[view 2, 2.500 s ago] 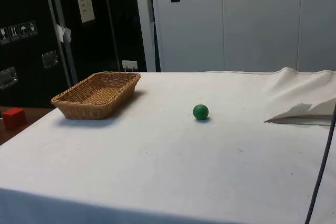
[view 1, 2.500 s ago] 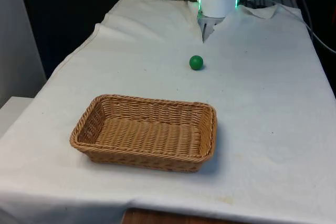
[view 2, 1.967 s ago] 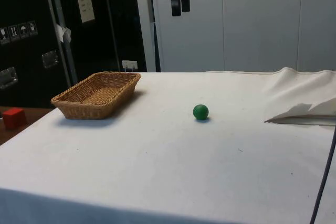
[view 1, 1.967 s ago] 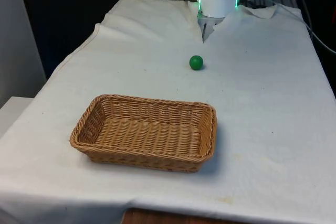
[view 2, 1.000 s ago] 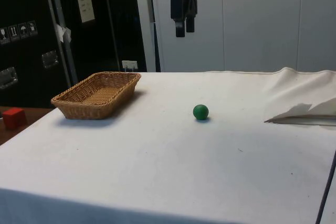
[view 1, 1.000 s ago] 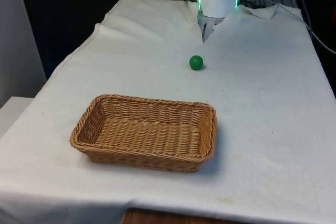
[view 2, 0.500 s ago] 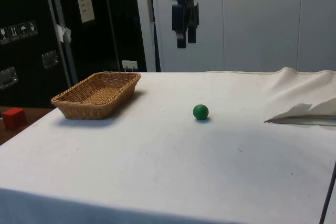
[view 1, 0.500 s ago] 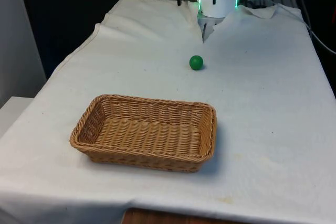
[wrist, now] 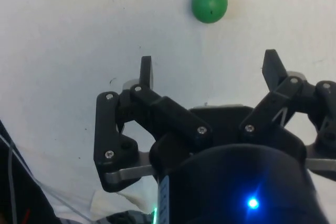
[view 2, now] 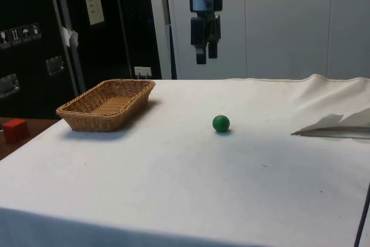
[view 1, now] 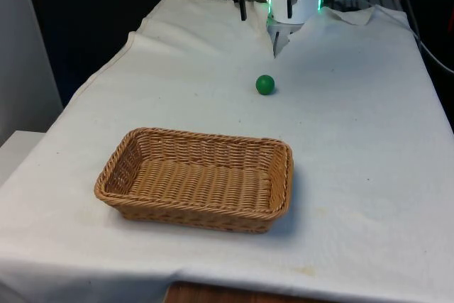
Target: Pick up the ball and place it into the basket.
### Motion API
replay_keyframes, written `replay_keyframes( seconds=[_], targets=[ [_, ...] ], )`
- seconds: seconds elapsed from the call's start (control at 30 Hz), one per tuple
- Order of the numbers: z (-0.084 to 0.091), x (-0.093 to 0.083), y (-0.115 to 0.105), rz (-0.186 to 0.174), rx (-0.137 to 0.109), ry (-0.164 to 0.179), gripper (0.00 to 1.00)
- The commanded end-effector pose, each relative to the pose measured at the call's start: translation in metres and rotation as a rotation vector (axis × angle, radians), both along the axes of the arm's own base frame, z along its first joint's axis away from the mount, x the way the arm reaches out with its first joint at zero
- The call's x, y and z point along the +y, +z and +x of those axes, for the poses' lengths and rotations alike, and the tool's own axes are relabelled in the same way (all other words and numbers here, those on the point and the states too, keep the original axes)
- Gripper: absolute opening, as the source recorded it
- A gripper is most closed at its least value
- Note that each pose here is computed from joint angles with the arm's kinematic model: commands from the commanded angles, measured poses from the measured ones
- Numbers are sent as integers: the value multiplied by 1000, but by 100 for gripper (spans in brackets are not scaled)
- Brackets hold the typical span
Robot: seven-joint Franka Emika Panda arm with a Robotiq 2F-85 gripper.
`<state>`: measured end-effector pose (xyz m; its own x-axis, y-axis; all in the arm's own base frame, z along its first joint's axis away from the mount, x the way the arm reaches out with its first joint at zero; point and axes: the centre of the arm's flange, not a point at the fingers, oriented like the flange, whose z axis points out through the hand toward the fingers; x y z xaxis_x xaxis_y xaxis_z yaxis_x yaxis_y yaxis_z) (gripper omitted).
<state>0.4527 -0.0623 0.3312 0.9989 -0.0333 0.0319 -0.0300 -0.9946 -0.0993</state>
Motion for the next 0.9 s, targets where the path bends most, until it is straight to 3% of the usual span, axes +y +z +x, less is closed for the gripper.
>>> replay_keyframes(
  seconds=[0.0,0.23,0.27,0.33,0.57,0.6,0.67,0.87],
  targets=[
    [-1,0,-2,12,-11,-1,100],
    [-8,0,-19,24,-16,7,100],
    [-7,0,-19,18,-6,8,100],
    [-10,0,-24,23,-16,10,100],
    [-14,5,-42,-8,-26,19,100],
    [-15,4,-41,-6,-15,20,100],
    [-15,6,-47,-17,-28,21,100],
    [-16,11,-62,-41,-30,28,100]
  ],
)
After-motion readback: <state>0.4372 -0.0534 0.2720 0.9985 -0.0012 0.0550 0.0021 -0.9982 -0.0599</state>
